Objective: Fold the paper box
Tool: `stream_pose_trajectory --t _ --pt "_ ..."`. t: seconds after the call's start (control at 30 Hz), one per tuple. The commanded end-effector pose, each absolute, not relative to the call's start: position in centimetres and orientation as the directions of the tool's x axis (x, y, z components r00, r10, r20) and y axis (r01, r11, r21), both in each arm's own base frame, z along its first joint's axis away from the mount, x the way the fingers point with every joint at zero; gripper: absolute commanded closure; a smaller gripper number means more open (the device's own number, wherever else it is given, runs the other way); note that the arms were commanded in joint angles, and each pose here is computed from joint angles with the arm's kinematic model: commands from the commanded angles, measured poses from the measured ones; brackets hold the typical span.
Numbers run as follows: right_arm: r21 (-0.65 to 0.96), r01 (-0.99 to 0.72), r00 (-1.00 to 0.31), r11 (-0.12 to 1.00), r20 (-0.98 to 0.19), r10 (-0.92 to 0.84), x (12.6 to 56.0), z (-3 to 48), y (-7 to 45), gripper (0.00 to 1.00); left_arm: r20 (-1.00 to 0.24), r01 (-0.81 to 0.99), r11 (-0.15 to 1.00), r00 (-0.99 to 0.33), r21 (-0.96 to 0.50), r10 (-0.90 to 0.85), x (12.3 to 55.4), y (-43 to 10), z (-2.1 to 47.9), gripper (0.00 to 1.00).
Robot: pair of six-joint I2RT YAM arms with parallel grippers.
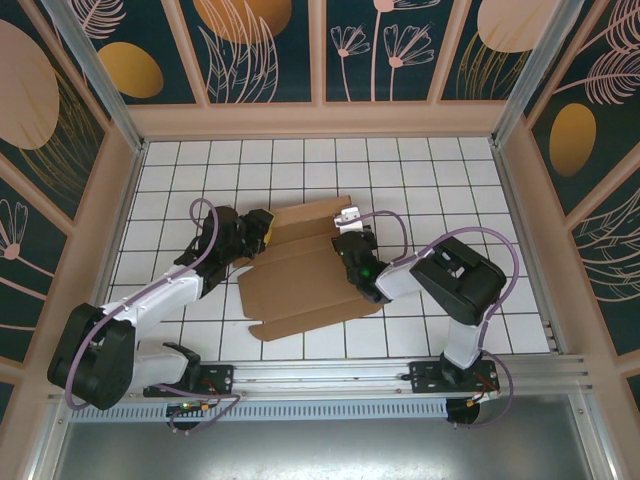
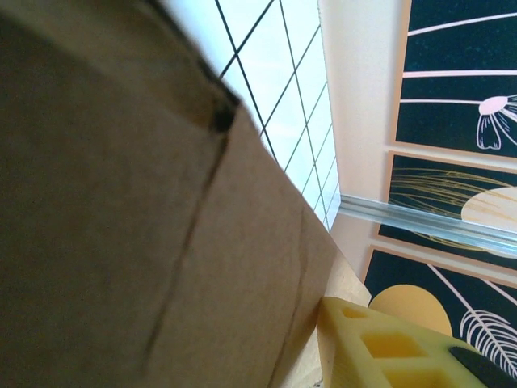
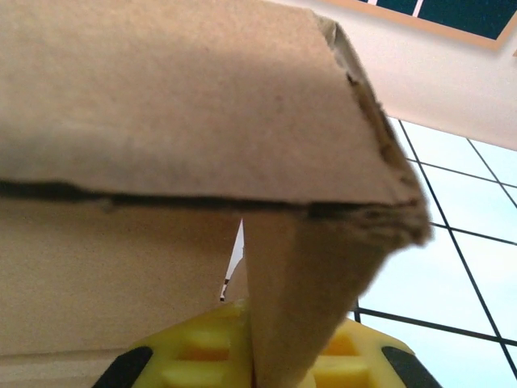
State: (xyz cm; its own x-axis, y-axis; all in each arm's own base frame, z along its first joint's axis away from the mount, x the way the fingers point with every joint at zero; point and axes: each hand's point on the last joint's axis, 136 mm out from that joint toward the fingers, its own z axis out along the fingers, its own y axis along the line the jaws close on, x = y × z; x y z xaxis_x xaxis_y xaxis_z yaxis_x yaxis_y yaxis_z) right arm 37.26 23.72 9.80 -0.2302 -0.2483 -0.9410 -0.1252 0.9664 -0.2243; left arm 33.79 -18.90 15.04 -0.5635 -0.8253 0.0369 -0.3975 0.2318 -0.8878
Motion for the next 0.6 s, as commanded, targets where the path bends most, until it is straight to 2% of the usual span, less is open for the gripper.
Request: stream_pose_trajectory --t 0.0,0.23,0.37,0.57 --pt "-0.344 -0.095 -0.322 0.934 -0.877 -0.356 36.1 6.9 21.0 0.86 0.01 -0.478 0.324 -0.573 -0.816 -0.82 32.3 -18.1 11.8 0.6" --pt "-0.257 -0.117 -0.368 0.959 -0.886 -0.282 36.2 7.1 20.3 0.89 -0.187 -0.316 0.478 -0.641 -0.819 -0.744 32.5 -17.8 15.3 0.43" --pt "-0.266 -0.083 -0.368 0.96 -0.888 -0.278 36.2 7.2 19.8 0.88 -0.346 -0.204 0.617 -0.676 -0.76 -0.651 31.3 -16.7 18.0 0.4" --pt "-0.243 -0.01 -0.348 0.97 -0.908 -0.231 36.3 8.2 18.6 0.89 -0.549 -0.137 0.79 -0.648 -0.598 -0.528 27.3 -12.1 20.5 0.38"
